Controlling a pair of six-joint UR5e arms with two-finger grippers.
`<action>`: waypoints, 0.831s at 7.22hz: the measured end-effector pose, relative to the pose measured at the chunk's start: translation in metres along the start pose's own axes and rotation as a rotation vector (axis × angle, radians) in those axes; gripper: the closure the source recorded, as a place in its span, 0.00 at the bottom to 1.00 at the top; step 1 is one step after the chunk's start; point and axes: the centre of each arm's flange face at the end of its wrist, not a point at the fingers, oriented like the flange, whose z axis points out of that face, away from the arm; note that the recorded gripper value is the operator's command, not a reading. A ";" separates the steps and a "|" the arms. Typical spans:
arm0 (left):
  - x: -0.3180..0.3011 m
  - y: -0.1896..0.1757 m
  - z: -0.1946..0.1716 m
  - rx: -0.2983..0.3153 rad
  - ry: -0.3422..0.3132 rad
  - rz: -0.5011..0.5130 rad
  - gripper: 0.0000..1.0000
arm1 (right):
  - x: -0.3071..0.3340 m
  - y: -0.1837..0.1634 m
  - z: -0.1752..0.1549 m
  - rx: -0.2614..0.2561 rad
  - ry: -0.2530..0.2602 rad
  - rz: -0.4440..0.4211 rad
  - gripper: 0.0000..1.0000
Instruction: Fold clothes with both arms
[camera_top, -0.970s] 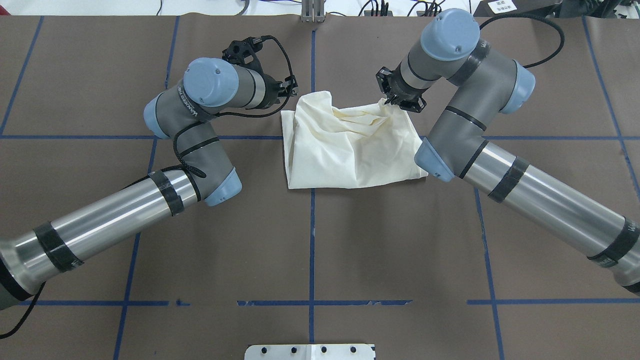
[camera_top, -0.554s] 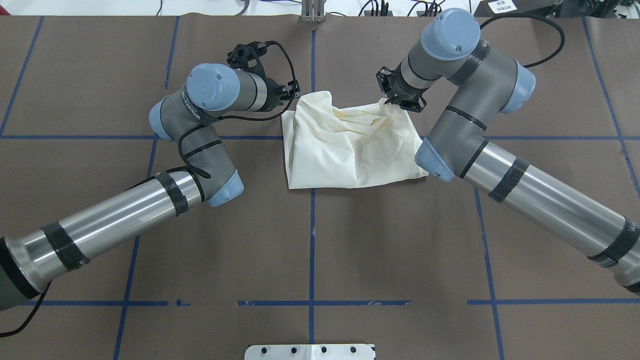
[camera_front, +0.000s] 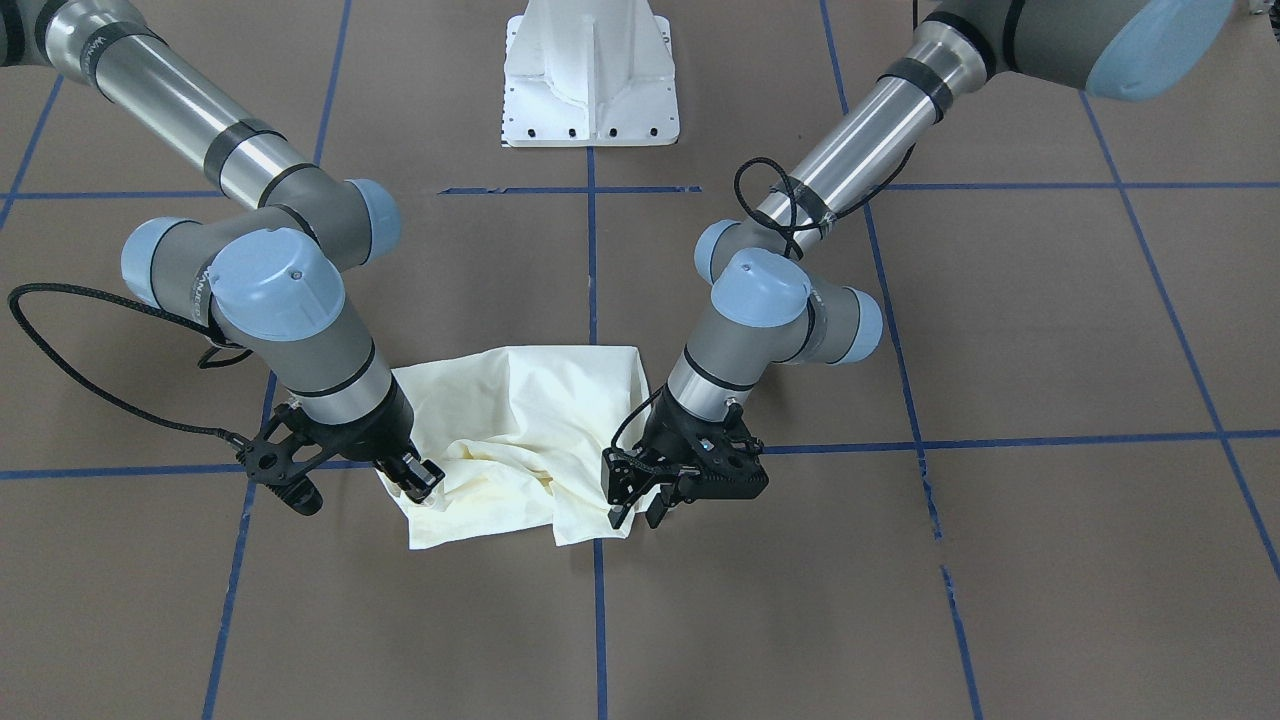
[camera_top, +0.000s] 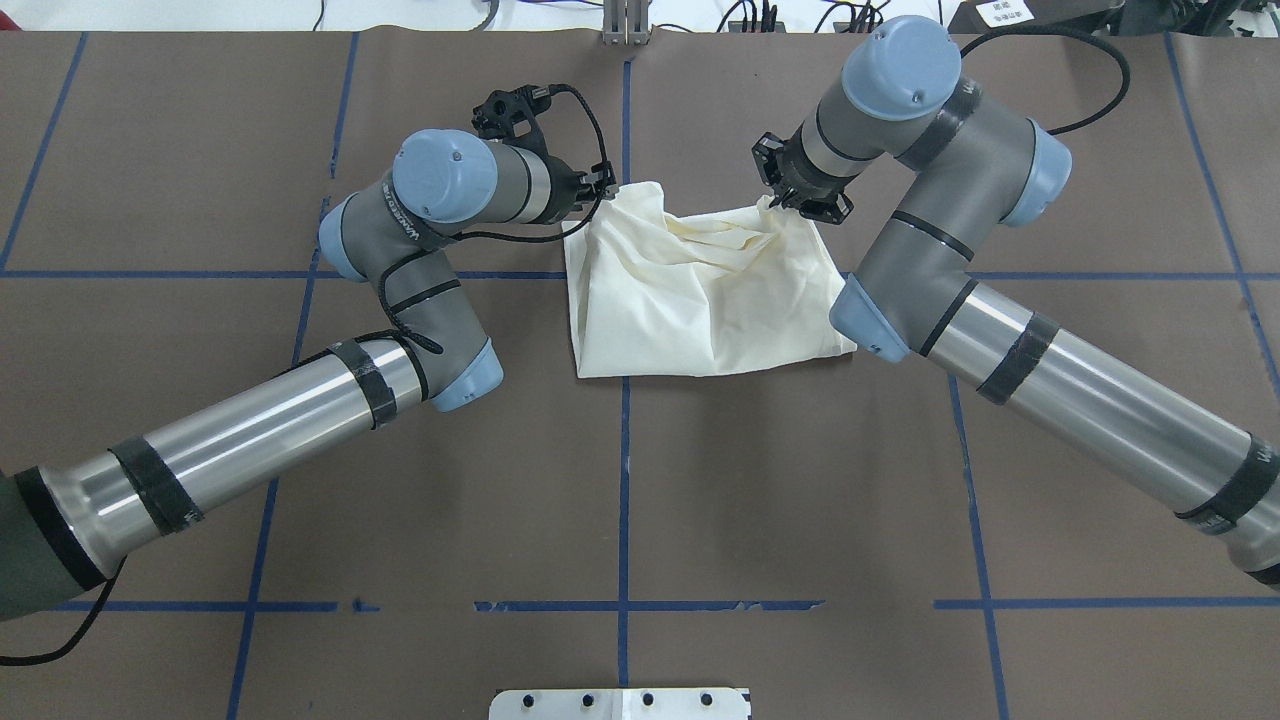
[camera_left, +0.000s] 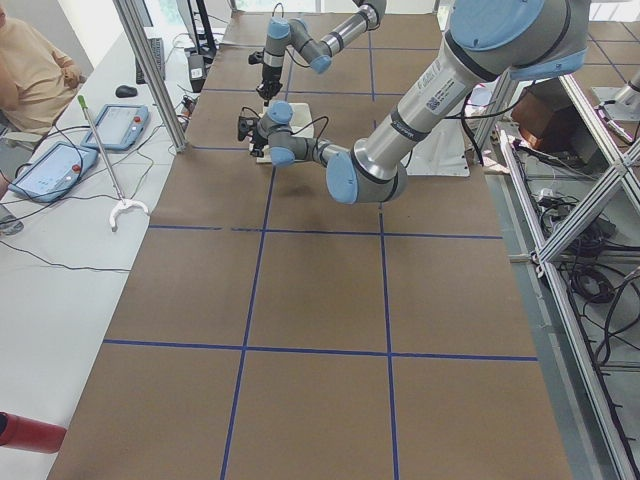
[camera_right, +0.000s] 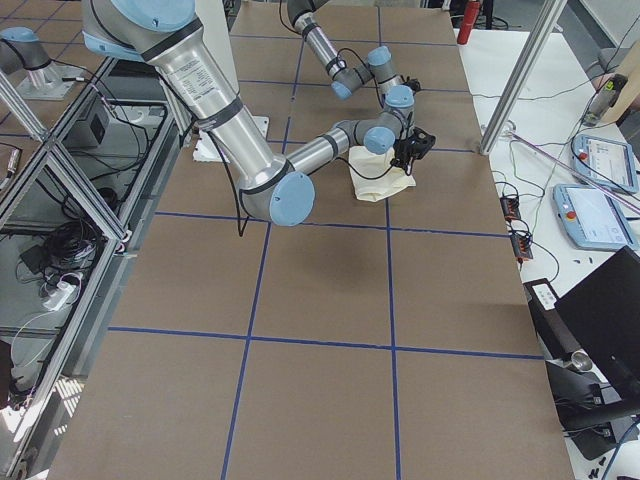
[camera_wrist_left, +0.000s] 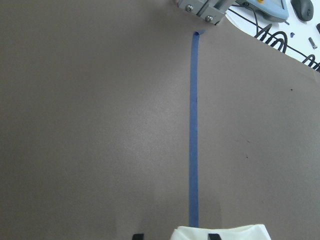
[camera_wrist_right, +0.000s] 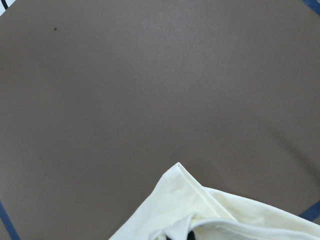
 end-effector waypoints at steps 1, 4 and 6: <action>0.000 0.003 0.003 -0.003 0.003 0.001 0.53 | 0.000 0.000 0.000 0.000 0.000 0.000 1.00; 0.000 0.005 0.009 -0.006 0.011 0.003 1.00 | 0.000 -0.002 -0.001 0.002 -0.001 0.002 1.00; 0.005 0.004 0.006 -0.009 0.023 0.009 1.00 | 0.000 -0.004 -0.002 0.003 -0.003 0.003 1.00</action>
